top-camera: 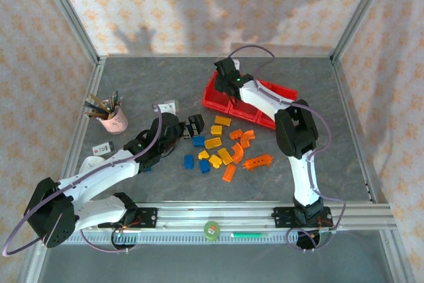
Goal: Sort the legos into containers by color
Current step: Place the lego in the container, then pick up the lego from the bottom-center of the table.
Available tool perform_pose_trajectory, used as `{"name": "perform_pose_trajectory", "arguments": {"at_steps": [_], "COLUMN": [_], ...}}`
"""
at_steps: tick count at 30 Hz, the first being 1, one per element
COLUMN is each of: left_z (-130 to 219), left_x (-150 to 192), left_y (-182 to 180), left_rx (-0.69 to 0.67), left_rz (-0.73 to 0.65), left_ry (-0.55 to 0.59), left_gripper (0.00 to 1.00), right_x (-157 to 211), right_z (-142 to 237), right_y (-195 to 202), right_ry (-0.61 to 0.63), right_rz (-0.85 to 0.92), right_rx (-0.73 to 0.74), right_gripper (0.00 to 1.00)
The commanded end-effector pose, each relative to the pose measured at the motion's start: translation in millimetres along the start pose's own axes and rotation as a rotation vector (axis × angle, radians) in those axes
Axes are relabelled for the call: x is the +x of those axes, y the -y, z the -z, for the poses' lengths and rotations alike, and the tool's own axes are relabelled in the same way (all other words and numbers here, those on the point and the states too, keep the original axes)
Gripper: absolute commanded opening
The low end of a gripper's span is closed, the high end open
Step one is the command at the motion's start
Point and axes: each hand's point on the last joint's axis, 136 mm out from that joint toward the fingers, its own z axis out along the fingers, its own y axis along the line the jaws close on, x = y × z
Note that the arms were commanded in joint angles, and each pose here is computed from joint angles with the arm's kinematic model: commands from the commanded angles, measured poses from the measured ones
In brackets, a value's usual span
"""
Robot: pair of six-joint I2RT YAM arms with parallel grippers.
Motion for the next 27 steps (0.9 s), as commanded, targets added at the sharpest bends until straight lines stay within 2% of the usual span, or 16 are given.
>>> {"name": "perform_pose_trajectory", "arguments": {"at_steps": [1, 6, 10, 20, 27], "left_z": [1, 1, 3, 16, 26], "left_x": [-11, -5, 4, 40, 60], "left_y": [10, 15, 20, 43, 56], "left_rx": [0.026, 0.054, 0.088, 0.141, 0.189], "left_rz": [-0.014, -0.018, -0.019, -0.086, -0.09], "left_ry": [0.013, -0.024, -0.067, -0.154, -0.181], "left_gripper": [0.99, 0.99, 0.99, 0.99, 0.99], "right_x": [-21, -11, 15, 106, 175], "right_z": [26, 61, 90, 146, 172], "right_y": [-4, 8, 28, 95, 118], "right_ry": [0.043, 0.033, 0.011, -0.093, -0.155], "right_rz": [0.019, -0.006, -0.043, -0.14, -0.173], "right_rx": [-0.004, -0.012, -0.014, 0.081, 0.158], "right_gripper": [0.56, 0.63, 0.68, 0.77, 0.81]}}
